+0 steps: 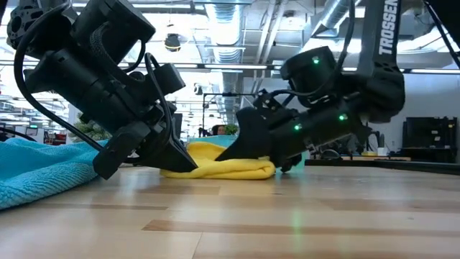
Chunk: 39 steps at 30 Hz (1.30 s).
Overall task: Fold microfiber towels
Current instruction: Put the folded yellow microfiber towel into the green bin
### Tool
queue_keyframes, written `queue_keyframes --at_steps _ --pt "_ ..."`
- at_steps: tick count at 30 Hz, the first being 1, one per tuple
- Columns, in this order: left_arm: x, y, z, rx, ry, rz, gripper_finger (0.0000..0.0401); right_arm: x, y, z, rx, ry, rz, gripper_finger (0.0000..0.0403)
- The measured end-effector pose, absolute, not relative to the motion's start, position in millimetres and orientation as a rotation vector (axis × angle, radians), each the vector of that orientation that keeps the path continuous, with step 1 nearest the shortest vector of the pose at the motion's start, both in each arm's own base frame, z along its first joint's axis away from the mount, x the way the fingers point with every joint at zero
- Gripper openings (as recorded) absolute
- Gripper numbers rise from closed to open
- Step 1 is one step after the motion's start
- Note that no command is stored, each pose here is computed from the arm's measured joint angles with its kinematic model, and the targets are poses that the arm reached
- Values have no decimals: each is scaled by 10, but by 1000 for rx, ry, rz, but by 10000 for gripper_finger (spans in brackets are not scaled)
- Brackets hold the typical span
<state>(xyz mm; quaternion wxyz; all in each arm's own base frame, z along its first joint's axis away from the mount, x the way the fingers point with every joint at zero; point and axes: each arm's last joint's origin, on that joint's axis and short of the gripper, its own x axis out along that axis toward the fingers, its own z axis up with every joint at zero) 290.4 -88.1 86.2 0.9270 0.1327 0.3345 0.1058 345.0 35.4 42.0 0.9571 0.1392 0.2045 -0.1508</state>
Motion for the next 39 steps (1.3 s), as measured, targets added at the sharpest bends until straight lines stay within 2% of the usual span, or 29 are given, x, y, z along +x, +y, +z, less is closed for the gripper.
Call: queue_keyframes --at_steps 5,12,18,24,30,39 --pt "2900 -874 859 283 688 234 0 3487 415 485 323 502 -322 166" --pt "2898 -876 868 291 687 235 0 3504 410 494 335 534 -246 27" --pt "2845 -881 1138 294 647 231 0 3497 421 582 367 537 -216 23" --pt "2612 -855 1692 220 594 237 0 3440 393 874 401 559 -213 22" --pt "2322 -805 2126 153 506 299 0 3441 231 1254 364 455 -258 22" --pt "2173 -822 2231 143 490 331 0 3365 -225 1768 294 268 -433 22"
